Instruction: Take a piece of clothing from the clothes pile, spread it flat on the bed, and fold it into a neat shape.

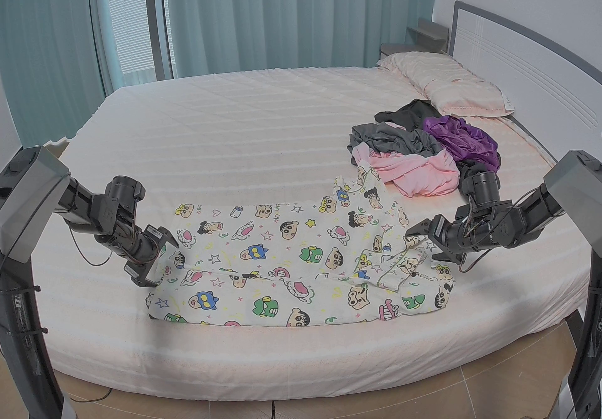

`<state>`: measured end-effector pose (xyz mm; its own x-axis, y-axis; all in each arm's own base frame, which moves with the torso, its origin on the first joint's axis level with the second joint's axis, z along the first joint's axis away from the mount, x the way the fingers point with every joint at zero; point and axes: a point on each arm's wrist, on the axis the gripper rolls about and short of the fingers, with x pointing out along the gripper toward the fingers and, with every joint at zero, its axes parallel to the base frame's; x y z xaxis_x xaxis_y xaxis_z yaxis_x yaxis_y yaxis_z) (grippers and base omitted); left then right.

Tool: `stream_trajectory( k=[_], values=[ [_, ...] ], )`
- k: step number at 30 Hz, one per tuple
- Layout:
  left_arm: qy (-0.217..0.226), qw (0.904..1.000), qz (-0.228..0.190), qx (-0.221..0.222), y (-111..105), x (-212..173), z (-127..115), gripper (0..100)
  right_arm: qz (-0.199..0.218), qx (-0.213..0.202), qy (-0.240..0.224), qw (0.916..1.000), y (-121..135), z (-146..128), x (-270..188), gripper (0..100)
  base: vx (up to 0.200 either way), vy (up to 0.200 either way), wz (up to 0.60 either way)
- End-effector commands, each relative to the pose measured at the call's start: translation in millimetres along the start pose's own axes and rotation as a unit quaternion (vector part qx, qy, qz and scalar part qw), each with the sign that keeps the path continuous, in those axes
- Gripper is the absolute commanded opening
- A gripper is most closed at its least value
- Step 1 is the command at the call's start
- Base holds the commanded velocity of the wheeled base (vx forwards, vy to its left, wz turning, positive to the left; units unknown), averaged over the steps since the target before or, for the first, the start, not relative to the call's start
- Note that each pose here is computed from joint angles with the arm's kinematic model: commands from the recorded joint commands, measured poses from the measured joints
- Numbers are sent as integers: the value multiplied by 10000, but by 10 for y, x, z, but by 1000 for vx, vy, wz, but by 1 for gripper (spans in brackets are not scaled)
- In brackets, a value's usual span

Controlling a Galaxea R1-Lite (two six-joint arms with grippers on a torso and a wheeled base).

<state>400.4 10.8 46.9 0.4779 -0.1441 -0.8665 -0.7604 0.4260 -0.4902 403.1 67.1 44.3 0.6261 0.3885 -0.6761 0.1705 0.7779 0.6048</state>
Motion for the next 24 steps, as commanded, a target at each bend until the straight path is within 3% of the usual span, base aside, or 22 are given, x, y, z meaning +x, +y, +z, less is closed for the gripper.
stream_trajectory(
  k=[1, 3, 4, 7, 15, 18, 24],
  values=[
    [-64, 9998, -115, -151, 44, -221, 101, 100, 86, 481, -294, 9984, 86, 95, -229, 100, 0, 0, 0],
    [-36, 9997, -153, -181, 68, -282, 106, 100, 89, 727, -393, 9965, 130, 106, -288, 100, 0, 0, 0],
    [57, 9994, -248, -218, 118, -404, 91, 100, 70, 1157, -544, 9918, 201, 87, -368, 100, 0, 0, 0],
    [253, 9986, -365, -294, 229, -572, 47, 100, 28, 1492, -530, 9874, 321, -74, -430, 100, 0, 0, 0],
    [291, 9969, -496, -532, 371, -687, -124, 100, -573, 1425, -408, 9873, 355, -492, -158, 100, 0, 0, 0],
    [298, 9969, -517, -509, 413, -661, -166, 100, -771, 1357, -482, 9866, 315, -533, -55, 100, 0, 0, 0],
    [344, 9966, -523, -532, 409, -634, -200, 100, -781, 1140, -589, 9887, 272, -525, 79, 100, 0, 0, 0]
  ],
)
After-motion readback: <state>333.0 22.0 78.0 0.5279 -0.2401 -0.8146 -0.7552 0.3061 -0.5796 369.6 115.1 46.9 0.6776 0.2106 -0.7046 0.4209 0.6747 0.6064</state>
